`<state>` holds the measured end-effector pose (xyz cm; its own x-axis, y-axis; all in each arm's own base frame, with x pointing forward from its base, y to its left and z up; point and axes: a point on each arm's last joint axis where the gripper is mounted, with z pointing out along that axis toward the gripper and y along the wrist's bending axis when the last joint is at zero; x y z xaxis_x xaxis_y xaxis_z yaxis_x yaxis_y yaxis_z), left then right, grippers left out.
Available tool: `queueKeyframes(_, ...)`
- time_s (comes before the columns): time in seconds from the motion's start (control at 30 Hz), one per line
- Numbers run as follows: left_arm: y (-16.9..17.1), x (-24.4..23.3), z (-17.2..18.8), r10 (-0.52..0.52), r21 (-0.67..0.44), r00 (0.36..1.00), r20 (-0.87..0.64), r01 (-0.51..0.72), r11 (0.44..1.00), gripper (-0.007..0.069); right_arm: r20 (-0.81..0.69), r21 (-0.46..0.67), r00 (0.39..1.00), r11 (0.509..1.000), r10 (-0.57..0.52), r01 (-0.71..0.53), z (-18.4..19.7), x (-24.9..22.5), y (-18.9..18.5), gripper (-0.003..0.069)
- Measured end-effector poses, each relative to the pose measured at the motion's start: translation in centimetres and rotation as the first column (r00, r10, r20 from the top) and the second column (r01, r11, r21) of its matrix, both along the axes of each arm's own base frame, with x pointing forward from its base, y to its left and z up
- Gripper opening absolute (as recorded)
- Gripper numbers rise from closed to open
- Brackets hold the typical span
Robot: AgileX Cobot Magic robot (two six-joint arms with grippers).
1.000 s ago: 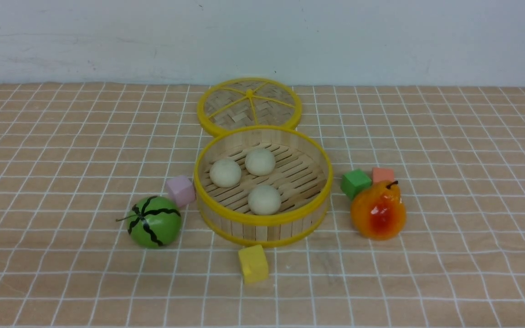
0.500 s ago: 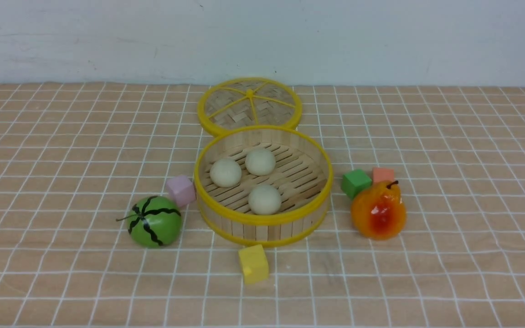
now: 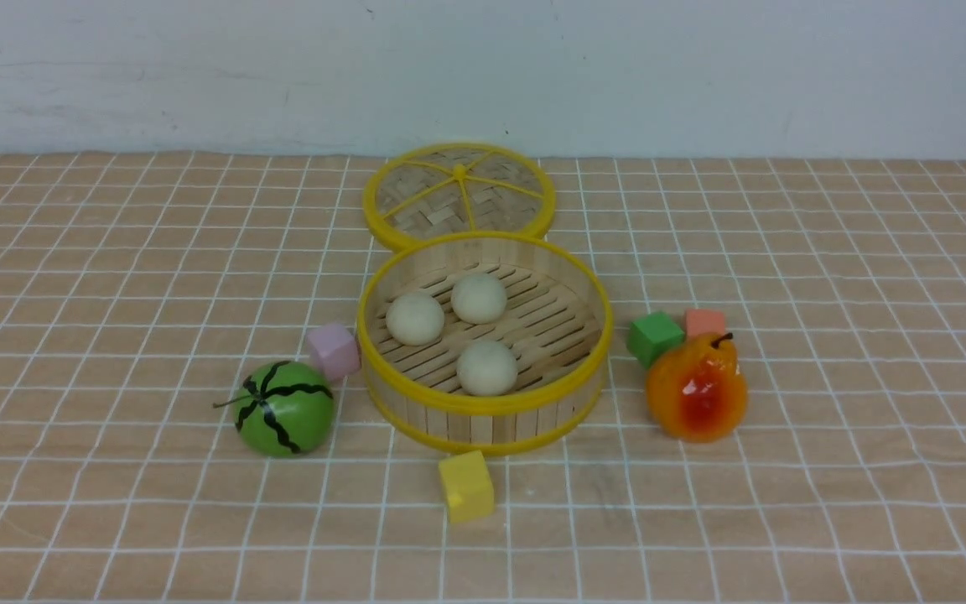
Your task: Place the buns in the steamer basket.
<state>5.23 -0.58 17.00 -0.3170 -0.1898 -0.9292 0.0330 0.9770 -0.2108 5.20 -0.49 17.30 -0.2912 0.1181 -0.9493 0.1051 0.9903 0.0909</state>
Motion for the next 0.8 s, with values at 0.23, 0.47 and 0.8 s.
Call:
queueKeyframes(0.23,0.00,0.00,-0.02,0.000,0.000,1.000,-0.001,0.000,1.000,-0.0007,0.000,0.000,1.000,1.000,0.000,0.000,0.00,0.00,0.00,0.0241)
queueKeyframes(0.47,0.00,0.00,-0.02,0.000,0.000,1.000,-0.001,0.000,1.000,0.0000,0.000,0.000,1.000,1.000,0.000,0.000,0.00,0.00,0.00,0.0241)
queueKeyframes(0.8,0.00,0.00,-0.02,-0.001,0.002,1.000,0.000,0.001,1.000,0.0012,0.000,0.000,1.000,1.000,0.000,0.000,0.00,0.00,0.00,0.0241)
